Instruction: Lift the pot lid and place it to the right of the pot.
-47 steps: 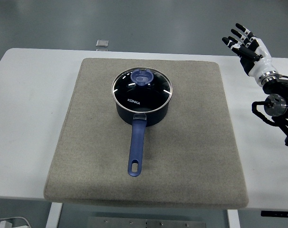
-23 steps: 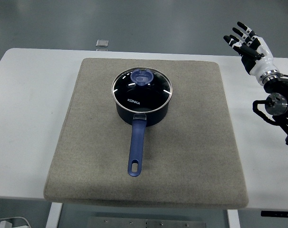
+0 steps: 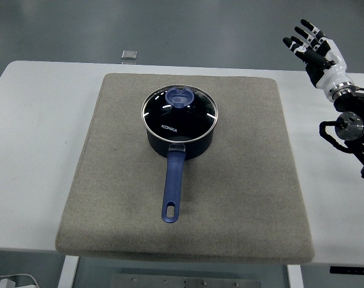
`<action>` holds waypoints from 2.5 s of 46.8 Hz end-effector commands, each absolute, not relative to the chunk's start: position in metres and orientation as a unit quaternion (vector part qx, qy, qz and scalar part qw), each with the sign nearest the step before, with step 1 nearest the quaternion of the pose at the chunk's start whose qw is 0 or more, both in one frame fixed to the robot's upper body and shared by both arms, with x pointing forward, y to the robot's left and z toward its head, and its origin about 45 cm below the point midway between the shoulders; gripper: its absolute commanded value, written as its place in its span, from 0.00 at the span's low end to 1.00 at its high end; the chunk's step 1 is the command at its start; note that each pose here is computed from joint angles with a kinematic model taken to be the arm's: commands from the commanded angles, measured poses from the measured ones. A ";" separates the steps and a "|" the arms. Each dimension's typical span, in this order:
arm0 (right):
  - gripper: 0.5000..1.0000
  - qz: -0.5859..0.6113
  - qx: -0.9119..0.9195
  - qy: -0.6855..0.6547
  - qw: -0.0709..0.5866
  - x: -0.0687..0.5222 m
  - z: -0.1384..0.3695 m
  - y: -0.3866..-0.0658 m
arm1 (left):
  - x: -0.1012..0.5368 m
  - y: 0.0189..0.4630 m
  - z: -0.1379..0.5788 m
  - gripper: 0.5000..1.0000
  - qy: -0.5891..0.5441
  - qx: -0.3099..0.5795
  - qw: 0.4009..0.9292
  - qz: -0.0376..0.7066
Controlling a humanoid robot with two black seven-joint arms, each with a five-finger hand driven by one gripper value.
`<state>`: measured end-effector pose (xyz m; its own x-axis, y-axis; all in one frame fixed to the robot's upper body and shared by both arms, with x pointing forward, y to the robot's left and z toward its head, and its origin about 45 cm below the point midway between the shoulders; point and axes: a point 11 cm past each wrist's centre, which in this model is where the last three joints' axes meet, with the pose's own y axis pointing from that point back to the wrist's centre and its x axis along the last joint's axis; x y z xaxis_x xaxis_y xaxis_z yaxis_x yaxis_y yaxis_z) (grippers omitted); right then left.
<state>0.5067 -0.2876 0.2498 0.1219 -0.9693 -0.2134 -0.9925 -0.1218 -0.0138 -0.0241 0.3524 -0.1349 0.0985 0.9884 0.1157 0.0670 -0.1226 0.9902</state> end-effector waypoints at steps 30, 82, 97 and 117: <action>0.81 0.054 -0.750 0.657 0.054 0.506 0.249 -0.293 | -0.024 0.352 -0.135 1.00 0.463 0.570 0.474 0.486; 0.81 -0.180 -0.838 0.514 -0.027 0.519 0.346 -0.279 | -0.024 0.352 -0.135 1.00 0.463 0.570 0.474 0.486; 0.81 -0.231 -0.874 0.427 -0.001 0.510 0.395 -0.254 | -0.024 0.352 -0.135 1.00 0.463 0.570 0.474 0.486; 0.81 -0.317 -0.903 0.287 -0.048 0.479 0.410 -0.197 | -0.024 0.352 -0.135 1.00 0.463 0.570 0.474 0.486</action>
<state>0.4840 -0.2054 0.4096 0.6236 -0.5198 0.5839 -0.5763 -0.8103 -0.1058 -0.0242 0.3525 -0.1348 0.0985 0.9884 0.1158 0.0671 -0.1227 0.9902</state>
